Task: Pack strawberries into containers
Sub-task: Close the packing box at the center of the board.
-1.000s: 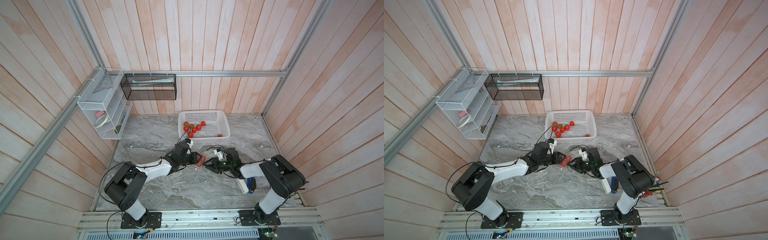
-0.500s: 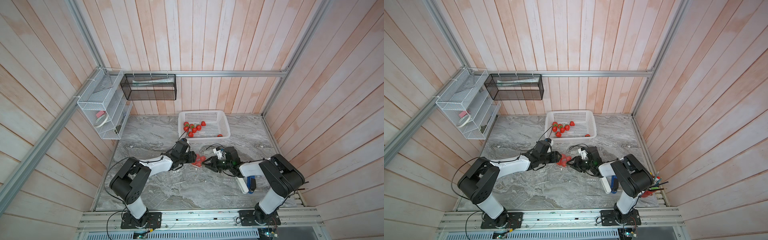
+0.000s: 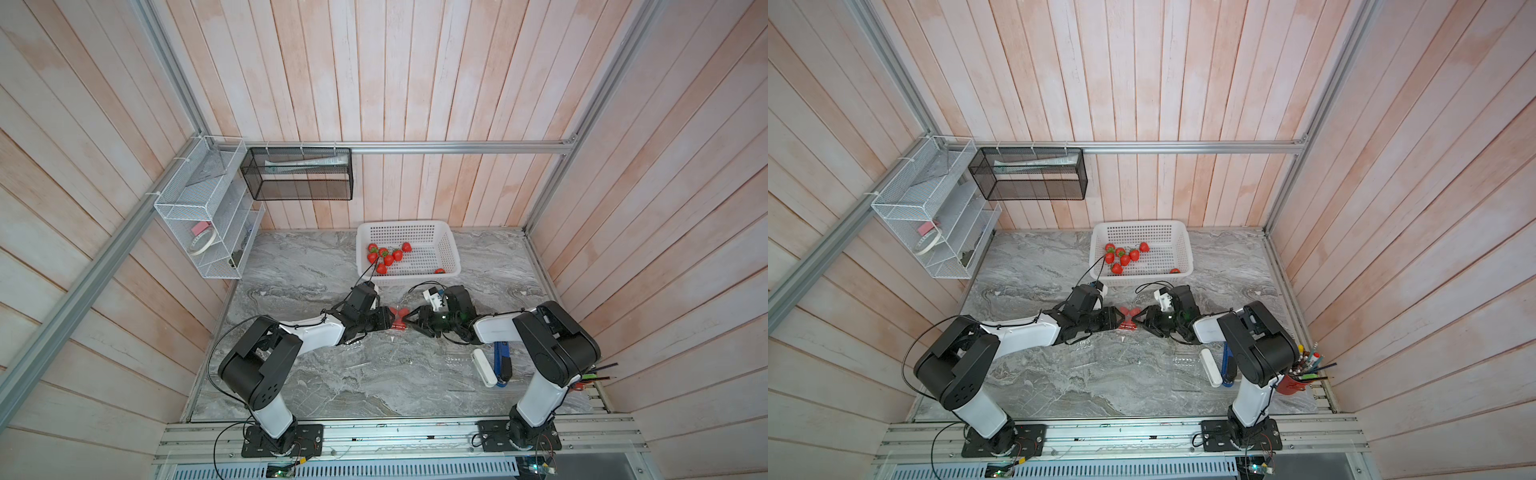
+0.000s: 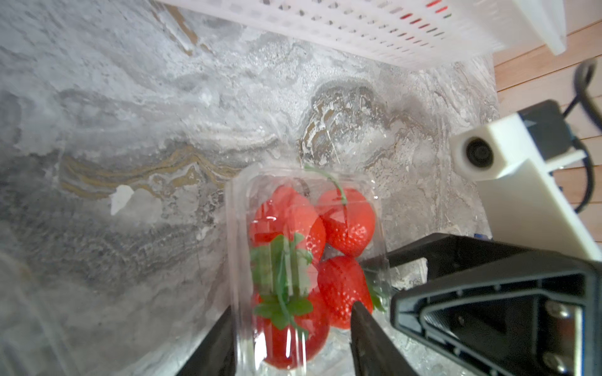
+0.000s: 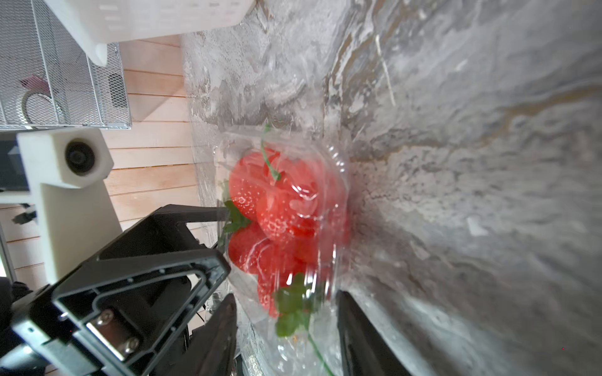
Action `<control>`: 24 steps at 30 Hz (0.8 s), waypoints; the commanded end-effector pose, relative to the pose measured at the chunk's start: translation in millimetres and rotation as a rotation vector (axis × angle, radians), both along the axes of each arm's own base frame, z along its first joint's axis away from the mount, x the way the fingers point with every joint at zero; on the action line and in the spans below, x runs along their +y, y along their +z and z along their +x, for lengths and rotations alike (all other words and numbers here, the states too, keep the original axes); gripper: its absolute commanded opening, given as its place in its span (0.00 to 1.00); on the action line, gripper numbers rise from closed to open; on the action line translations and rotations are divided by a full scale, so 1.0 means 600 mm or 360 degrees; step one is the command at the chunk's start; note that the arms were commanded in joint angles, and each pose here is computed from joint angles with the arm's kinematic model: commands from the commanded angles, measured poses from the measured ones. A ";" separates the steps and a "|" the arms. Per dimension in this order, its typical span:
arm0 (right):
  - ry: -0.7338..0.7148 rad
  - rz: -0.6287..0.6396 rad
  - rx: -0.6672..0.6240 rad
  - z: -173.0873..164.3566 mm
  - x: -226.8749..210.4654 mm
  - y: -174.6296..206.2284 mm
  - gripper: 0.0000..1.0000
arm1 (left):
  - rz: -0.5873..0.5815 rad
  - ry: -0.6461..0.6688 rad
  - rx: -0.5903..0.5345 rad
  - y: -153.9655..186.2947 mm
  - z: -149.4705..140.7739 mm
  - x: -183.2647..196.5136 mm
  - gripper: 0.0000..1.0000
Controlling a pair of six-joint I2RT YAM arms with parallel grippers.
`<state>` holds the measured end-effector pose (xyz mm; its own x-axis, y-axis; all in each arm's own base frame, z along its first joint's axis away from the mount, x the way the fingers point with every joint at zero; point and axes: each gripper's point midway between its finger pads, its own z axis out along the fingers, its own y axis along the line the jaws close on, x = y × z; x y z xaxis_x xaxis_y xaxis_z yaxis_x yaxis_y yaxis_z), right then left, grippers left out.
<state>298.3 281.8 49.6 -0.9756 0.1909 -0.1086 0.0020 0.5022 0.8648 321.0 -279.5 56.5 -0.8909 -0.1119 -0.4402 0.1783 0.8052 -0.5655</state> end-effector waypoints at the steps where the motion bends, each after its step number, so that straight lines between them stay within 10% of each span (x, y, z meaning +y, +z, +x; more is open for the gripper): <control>1: -0.0011 -0.0057 0.0006 0.001 -0.013 -0.012 0.54 | -0.0072 -0.0033 0.0025 0.005 -0.015 -0.010 0.55; 24: -0.0062 -0.0036 -0.0075 -0.015 -0.053 0.033 0.54 | -0.0002 -0.0006 -0.0137 0.063 0.024 -0.008 0.53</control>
